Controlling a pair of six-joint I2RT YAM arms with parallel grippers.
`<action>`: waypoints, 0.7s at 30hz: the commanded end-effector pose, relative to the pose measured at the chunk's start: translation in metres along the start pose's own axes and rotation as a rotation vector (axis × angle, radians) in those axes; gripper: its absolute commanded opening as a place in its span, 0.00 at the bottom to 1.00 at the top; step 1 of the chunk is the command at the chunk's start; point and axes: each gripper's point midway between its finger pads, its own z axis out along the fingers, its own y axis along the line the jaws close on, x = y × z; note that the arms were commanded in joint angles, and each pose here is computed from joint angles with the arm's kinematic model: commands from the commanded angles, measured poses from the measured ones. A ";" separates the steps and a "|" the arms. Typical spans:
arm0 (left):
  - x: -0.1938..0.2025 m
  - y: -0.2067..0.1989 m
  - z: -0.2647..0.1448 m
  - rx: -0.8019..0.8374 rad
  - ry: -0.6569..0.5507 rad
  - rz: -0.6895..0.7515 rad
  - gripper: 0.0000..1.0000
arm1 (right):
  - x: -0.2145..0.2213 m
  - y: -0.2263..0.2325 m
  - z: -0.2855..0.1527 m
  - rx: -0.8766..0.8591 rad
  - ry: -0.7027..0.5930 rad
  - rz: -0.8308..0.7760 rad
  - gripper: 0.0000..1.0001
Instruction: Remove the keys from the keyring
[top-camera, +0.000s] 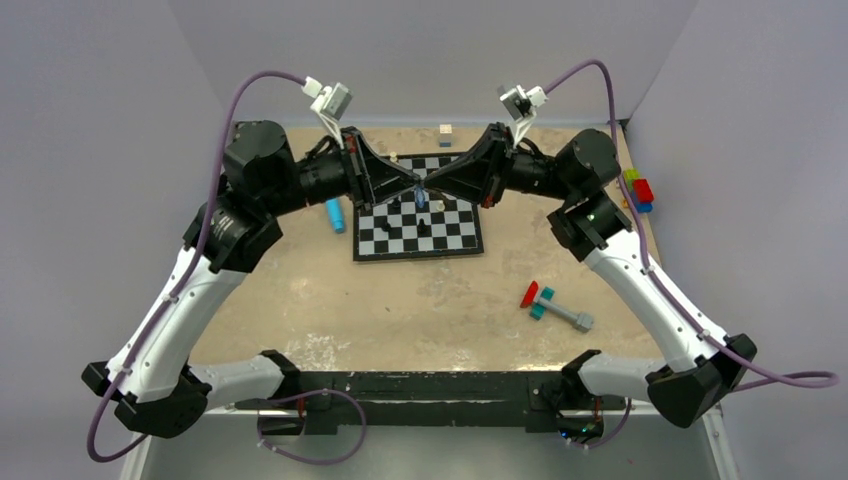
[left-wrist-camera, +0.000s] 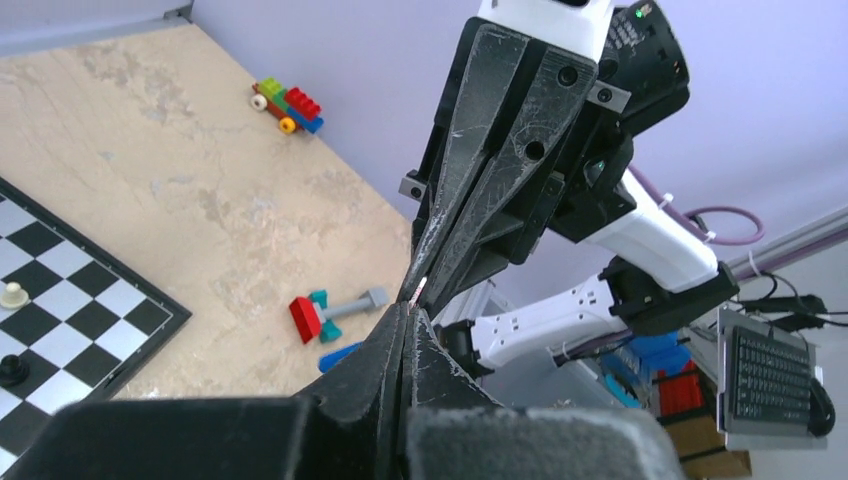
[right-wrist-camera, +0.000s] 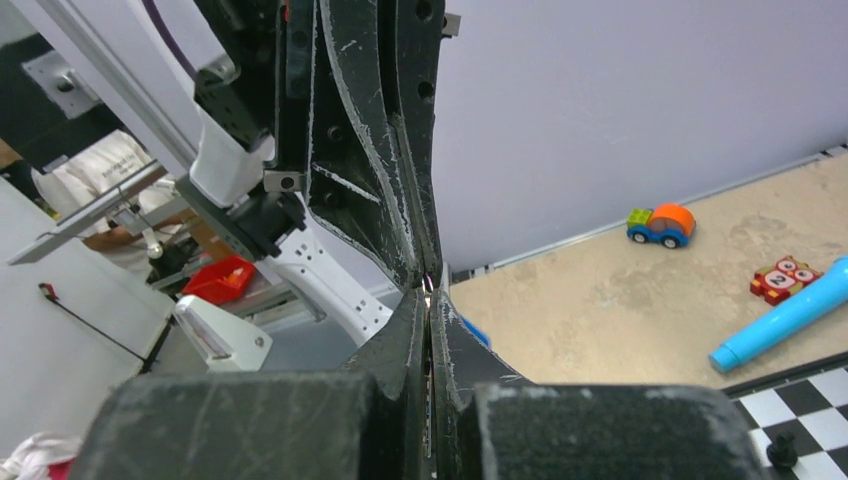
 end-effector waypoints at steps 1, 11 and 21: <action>-0.022 0.003 0.006 -0.036 -0.137 -0.053 0.00 | -0.033 0.027 0.004 -0.088 -0.121 -0.044 0.00; -0.030 0.012 0.003 -0.137 -0.254 -0.094 0.00 | -0.049 0.028 0.010 -0.149 -0.218 0.035 0.00; -0.042 0.020 -0.002 -0.224 -0.343 -0.115 0.00 | -0.067 0.028 0.017 -0.236 -0.304 0.117 0.00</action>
